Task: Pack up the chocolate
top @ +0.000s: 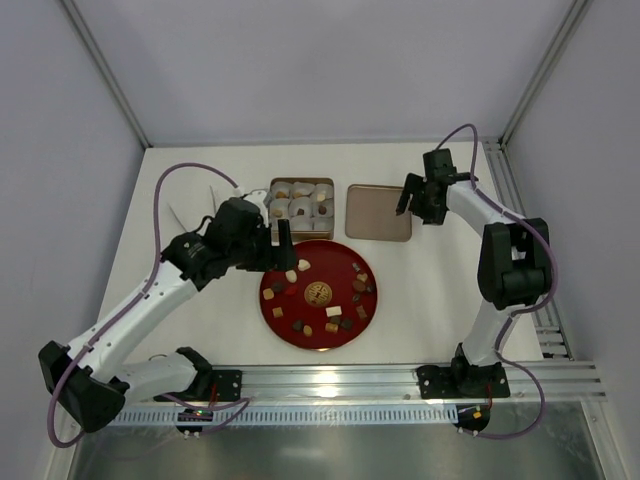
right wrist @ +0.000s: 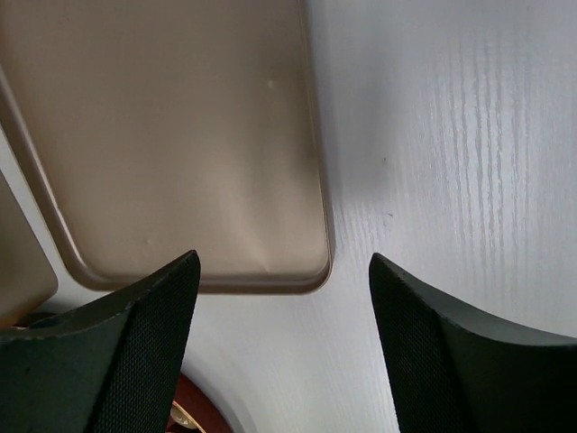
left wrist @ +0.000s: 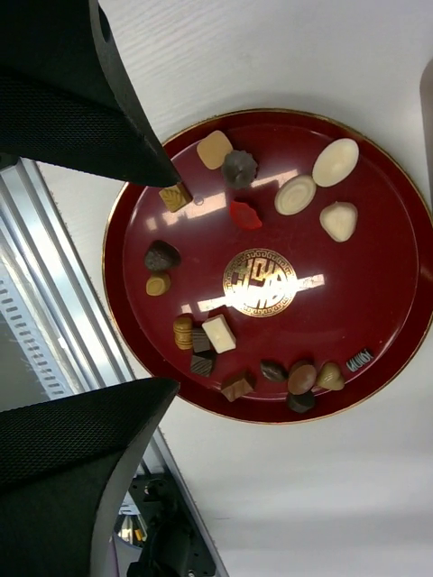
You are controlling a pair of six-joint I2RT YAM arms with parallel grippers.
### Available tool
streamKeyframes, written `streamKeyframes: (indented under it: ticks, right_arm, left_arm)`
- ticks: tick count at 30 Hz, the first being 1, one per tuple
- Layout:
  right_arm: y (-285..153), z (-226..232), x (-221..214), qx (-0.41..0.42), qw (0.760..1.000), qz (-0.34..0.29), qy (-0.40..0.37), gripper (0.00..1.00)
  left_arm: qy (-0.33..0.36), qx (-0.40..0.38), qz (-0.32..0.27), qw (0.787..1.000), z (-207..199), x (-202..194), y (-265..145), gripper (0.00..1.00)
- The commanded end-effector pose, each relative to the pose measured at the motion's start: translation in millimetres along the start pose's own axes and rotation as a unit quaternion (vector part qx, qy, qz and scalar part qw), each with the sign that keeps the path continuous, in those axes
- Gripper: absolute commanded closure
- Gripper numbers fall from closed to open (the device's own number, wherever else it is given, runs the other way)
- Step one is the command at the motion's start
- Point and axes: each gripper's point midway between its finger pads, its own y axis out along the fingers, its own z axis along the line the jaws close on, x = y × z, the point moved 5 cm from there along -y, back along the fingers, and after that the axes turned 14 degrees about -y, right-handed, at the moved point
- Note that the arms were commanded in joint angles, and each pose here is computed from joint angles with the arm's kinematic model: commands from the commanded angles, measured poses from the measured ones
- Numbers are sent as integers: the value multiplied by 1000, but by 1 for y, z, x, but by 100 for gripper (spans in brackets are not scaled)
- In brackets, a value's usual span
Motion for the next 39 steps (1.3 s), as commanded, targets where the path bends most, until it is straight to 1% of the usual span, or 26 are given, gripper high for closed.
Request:
streamKeyframes:
  ticks: [1, 2, 4, 5, 9, 12, 13, 14, 17, 18, 26, 30, 39]
  right_arm:
    - [0, -3, 17, -7, 1000, -4, -11, 24]
    - [10, -4, 15, -10, 1000, 11, -13, 26]
    - [12, -6, 20, -13, 1000, 19, -15, 32]
    - [15, -12, 21, -32, 999, 23, -16, 33]
    - [22, -19, 29, -36, 999, 18, -8, 37]
    - [30, -22, 30, -27, 999, 18, -3, 41]
    - [34, -18, 29, -7, 1000, 23, -1, 43]
    - [37, -18, 29, -5, 1000, 25, -1, 44]
    - [44, -18, 27, -3, 999, 31, -4, 49]
    - [45, -20, 26, -6, 999, 33, -6, 51]
    - [48, -19, 22, -2, 999, 35, -7, 55]
    - [54, -21, 17, -7, 999, 51, -3, 61]
    - [61, -21, 11, -13, 998, 64, -1, 64]
  left_arm:
    - [14, -19, 7, 1000, -13, -2, -3, 16]
    - [17, -20, 10, 1000, -15, -4, -2, 16]
    - [28, -18, 10, 999, -20, -6, -2, 16]
    - [30, -18, 12, 999, -22, -7, -2, 16]
    - [37, -10, 11, 999, -27, -6, 7, 15]
    - [38, -10, 19, 999, -36, -2, 24, 15]
    - [40, -16, 15, 999, -43, 4, 26, 15]
    - [42, -4, 28, 999, -43, 3, 40, 15]
    - [44, -2, 30, 999, -54, 11, 58, 16]
    - [44, -14, 40, 998, -60, 10, 62, 16]
    - [53, -22, 51, 997, -80, 22, 95, 16]
    - [59, -43, 54, 996, -95, 29, 111, 15]
    - [73, -67, 61, 993, -114, 37, 138, 16]
